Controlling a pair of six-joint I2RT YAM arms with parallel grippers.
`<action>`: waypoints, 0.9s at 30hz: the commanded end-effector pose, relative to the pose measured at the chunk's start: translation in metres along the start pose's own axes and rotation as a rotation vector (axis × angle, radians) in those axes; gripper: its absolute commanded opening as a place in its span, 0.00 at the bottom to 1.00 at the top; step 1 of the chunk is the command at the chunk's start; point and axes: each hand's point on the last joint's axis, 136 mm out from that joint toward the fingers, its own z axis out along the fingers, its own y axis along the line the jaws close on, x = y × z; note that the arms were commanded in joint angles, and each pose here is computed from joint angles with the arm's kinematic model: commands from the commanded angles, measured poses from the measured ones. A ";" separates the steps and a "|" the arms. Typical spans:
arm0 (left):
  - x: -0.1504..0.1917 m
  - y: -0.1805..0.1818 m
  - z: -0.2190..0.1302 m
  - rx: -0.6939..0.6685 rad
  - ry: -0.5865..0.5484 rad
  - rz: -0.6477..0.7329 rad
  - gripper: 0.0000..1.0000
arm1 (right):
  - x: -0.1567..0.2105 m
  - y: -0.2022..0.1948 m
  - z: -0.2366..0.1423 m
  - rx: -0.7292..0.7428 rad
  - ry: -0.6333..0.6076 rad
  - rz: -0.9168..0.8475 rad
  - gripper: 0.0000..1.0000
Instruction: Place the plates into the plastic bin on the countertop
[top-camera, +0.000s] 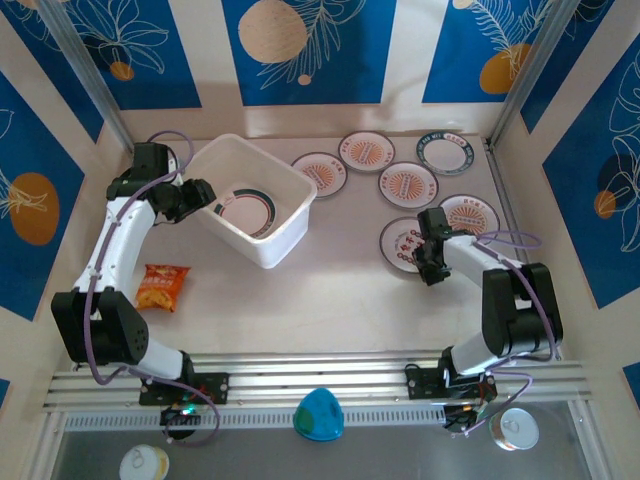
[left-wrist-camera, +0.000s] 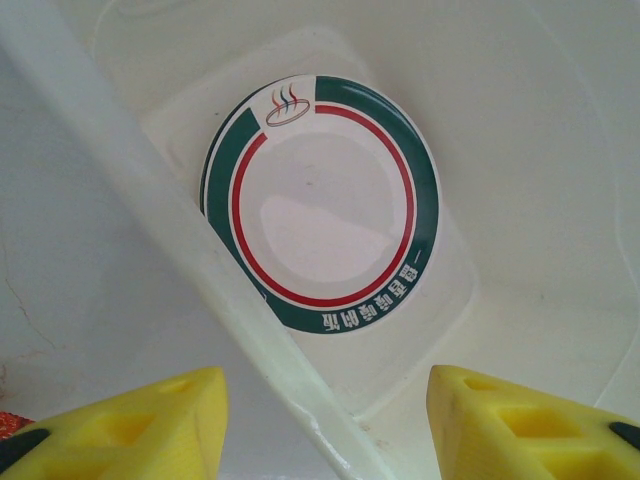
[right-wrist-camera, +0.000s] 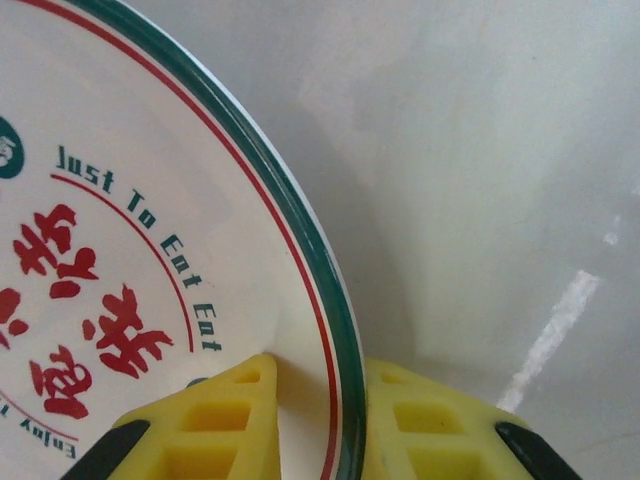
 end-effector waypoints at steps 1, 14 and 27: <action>-0.004 -0.003 -0.009 0.018 -0.024 -0.011 0.56 | 0.002 -0.043 -0.005 0.144 -0.025 -0.015 0.04; -0.002 -0.006 -0.021 0.028 -0.048 -0.003 0.56 | -0.007 -0.047 -0.073 0.029 -0.121 -0.042 0.00; -0.011 0.006 -0.042 -0.076 -0.083 -0.053 0.61 | -0.010 0.036 -0.189 -0.316 -0.183 -0.262 0.00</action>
